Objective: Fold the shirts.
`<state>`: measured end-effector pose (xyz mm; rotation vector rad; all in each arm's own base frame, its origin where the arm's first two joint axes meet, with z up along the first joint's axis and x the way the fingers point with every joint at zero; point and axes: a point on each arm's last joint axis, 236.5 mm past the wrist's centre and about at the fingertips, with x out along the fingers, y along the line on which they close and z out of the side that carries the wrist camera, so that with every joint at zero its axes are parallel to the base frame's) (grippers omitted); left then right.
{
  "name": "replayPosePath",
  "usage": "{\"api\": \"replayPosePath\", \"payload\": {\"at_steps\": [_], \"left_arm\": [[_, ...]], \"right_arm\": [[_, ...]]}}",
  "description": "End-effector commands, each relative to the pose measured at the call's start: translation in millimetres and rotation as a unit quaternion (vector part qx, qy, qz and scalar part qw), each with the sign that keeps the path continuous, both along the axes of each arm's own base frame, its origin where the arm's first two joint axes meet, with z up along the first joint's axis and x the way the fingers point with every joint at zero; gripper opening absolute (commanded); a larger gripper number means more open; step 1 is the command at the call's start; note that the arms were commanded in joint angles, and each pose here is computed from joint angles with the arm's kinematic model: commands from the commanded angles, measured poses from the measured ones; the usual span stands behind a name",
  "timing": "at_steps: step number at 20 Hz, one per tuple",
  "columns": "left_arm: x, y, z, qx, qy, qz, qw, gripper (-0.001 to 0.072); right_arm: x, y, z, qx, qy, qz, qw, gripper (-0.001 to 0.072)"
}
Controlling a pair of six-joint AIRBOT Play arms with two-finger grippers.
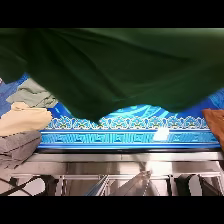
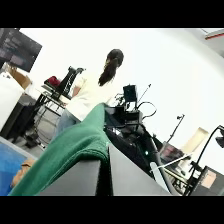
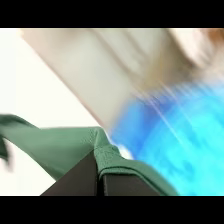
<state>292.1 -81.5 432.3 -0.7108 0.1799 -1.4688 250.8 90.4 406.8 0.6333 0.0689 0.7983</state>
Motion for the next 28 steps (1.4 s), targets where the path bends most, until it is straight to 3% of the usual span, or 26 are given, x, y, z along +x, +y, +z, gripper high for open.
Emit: {"api": "replayPosePath", "payload": {"at_steps": [1, 6, 9, 11, 14, 16, 23, 26, 28], "left_arm": [[-33.1, -8.6, 28.2, -0.005, -0.021, 0.003, 1.0, 0.0032], [-41.7, -10.9, 20.5, -0.023, 0.009, -0.003, 1.0, 0.0033], [-71.0, 4.7, 37.8, -0.089, -0.058, -0.002, 0.994, 0.0032], [-68.2, 18.6, 40.5, -0.081, -0.073, 0.071, 0.992, 0.0024], [-0.3, 61.7, -5.7, 0.001, 0.061, 0.255, 0.965, 0.0025], [16.9, 80.4, -35.4, 0.026, 0.119, 0.277, 0.953, 0.0025], [33.3, 21.4, -76.1, 0.034, 0.177, 0.101, 0.979, 0.0024], [10.2, -8.5, -84.2, 0.055, 0.157, 0.011, 0.986, 0.0022], [-21.0, -26.3, -65.0, 0.065, 0.089, -0.012, 0.994, 0.0023]], "right_arm": [[-29.6, 6.7, 64.2, 0.035, -0.101, 0.045, 0.993, 0.0017], [-15.2, 4.0, 36.4, 0.004, -0.057, 0.05, 0.997, 0.0017], [-30.2, 17.0, 43.9, -0.024, -0.092, 0.043, 0.995, 0.0017], [-25.6, 13.5, 46.7, -0.036, -0.1, 0.016, 0.994, 0.0016], [29.1, -42.6, 18.1, -0.057, -0.026, -0.126, 0.99, 0.0016], [50.0, -75.0, -13.9, -0.087, 0.034, -0.184, 0.979, 0.0015], [52.9, -70.7, -38.2, -0.11, 0.07, -0.156, 0.979, 0.0015], [36.8, -47.8, -48.2, -0.13, 0.083, -0.108, 0.982, 0.0016], [19.8, -28.2, -35.0, -0.136, 0.055, -0.093, 0.985, 0.0016]]}}
